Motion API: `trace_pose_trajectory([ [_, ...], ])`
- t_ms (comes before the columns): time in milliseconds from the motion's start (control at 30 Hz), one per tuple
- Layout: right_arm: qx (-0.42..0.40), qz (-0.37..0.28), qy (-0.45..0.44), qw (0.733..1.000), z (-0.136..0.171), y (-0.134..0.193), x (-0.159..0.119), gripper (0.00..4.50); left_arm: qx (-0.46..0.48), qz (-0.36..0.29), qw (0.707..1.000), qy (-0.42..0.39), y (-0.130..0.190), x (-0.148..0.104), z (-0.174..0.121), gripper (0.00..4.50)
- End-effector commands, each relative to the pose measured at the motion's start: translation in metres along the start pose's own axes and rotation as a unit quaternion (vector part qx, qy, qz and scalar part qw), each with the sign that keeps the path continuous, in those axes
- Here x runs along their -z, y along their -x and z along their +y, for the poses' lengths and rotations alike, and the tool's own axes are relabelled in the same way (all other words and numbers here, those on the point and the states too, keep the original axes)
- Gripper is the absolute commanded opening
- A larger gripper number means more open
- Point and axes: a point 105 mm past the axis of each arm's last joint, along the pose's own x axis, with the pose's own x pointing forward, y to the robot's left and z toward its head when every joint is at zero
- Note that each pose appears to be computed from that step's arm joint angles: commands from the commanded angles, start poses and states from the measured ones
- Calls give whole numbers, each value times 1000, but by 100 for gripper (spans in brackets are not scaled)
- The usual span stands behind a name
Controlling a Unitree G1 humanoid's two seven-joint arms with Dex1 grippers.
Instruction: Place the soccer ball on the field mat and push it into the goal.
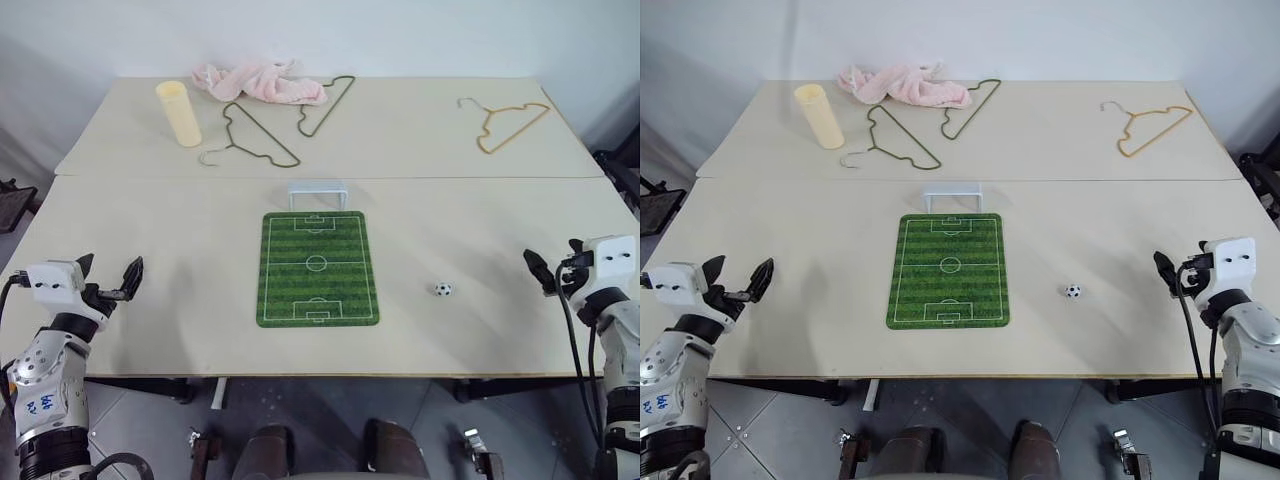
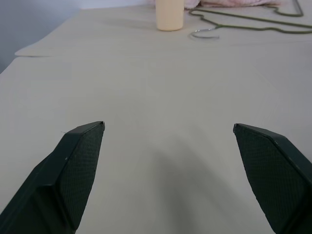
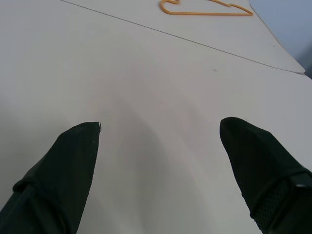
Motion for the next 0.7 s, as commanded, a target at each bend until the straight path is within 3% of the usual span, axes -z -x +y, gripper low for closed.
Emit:
trace_pose_trajectory([
  [33,0,-23,13,1000,-2,2,-15,412,16,-19,999,-35,-1,-15,-2,450],
  [300,-49,-53,22,997,15,5,-54,412,43,-20,999,-18,-9,-26,-2,450],
  [467,-197,-49,20,979,69,7,-83,412,185,-24,982,-31,-13,-36,-40,450],
  [700,-371,12,79,925,119,14,-65,412,353,-52,933,-53,-3,-42,-73,450],
])
